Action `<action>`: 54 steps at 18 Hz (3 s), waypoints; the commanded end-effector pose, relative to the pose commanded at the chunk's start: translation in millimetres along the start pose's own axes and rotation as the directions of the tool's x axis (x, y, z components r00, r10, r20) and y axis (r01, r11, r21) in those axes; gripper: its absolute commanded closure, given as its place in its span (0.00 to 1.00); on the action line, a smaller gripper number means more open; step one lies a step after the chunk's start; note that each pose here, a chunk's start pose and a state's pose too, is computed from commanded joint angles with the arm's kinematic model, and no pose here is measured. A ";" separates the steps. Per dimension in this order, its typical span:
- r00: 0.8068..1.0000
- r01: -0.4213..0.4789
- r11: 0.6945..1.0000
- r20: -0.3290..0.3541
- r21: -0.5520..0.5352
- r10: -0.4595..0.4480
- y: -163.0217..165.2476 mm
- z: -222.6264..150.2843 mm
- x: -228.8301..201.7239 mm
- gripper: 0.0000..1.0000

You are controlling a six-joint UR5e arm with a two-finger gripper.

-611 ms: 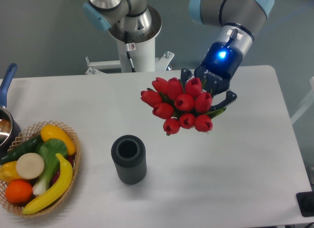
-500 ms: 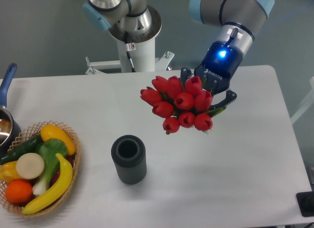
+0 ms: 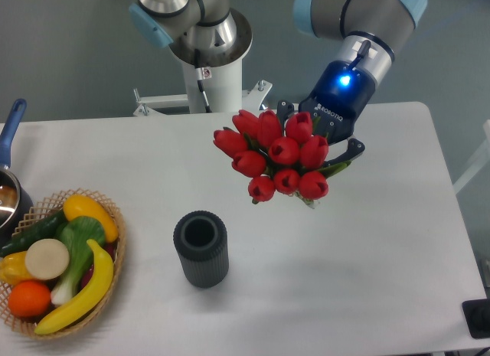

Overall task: Insert the flowers into the vase
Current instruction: 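Carry the red tulip bunch with the gripper over the black vase, then lower the tulip stems into the black vase opening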

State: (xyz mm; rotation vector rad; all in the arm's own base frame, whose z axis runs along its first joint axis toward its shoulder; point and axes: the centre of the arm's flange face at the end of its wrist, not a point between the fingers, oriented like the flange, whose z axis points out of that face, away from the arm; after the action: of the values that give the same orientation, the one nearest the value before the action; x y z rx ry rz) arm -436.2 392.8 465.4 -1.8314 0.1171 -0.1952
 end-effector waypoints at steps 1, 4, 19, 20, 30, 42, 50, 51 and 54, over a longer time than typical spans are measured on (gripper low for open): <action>1.000 0.001 1.000 -0.012 0.016 -0.001 -3.4 0.9 2.9 0.61; 0.996 0.021 0.996 -0.088 0.085 -0.014 -14.6 14.7 17.6 0.61; 0.959 0.049 0.988 -0.282 0.149 -0.005 -19.1 81.2 64.8 0.61; 0.958 0.048 0.988 -0.286 0.148 -0.004 -19.4 83.2 66.6 0.61; 0.949 0.071 0.988 -0.314 0.136 -0.025 -3.4 103.4 59.3 0.61; 0.947 0.085 0.989 -0.318 0.124 -0.042 13.5 112.6 50.3 0.61; 0.949 0.071 0.990 -0.315 0.118 -0.031 33.0 117.4 49.6 0.61; 0.948 0.072 0.991 -0.317 0.115 -0.032 38.0 119.3 50.3 0.61; 0.949 0.066 0.992 -0.315 0.108 -0.029 49.9 120.9 53.1 0.61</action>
State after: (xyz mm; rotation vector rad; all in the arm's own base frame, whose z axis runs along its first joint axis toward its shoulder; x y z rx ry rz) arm -359.5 484.4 390.1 -1.6761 0.2777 -0.5170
